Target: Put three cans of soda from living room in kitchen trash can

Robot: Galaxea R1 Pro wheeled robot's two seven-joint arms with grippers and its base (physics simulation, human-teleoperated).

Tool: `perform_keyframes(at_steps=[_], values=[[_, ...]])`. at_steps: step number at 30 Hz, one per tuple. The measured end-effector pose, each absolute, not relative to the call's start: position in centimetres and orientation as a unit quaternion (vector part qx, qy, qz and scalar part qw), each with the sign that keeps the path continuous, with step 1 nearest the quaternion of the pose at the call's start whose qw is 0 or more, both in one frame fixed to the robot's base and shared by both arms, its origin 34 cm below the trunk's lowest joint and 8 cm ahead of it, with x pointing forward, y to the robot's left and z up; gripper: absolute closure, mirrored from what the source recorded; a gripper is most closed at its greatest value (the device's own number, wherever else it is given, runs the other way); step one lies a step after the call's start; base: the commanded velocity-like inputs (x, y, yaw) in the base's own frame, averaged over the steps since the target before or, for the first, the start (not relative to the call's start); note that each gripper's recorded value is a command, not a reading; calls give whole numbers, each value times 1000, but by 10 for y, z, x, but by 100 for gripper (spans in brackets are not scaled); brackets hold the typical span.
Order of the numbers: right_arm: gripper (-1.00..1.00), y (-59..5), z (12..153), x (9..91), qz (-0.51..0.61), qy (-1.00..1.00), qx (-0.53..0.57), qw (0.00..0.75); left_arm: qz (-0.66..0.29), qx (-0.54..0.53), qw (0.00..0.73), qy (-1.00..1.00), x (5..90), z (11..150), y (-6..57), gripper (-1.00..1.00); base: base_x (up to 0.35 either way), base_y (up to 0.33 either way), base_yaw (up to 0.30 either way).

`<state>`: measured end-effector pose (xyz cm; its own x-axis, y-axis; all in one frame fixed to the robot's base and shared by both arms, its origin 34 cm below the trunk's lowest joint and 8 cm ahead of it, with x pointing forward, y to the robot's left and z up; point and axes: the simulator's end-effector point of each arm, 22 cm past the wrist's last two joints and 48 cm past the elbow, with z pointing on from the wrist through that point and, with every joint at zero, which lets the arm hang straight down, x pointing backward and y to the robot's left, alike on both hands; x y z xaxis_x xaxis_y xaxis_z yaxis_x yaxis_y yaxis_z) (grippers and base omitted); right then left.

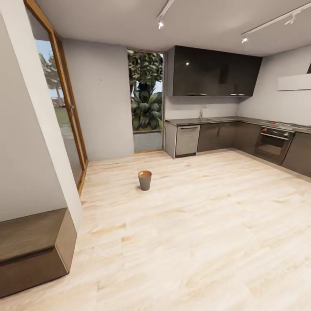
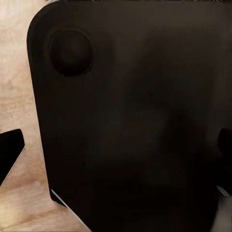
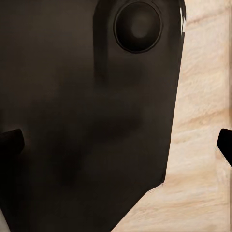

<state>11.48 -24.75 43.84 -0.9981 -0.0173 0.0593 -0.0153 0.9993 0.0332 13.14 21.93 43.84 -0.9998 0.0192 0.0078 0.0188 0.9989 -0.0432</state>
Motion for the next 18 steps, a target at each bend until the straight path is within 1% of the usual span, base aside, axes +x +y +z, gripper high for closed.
perform_keyframes(at_steps=[18], values=[[-100,-246,438,115,-17,-999,7,30,22,-9,0,-1000,133,438,219,-100,348,0,5]])
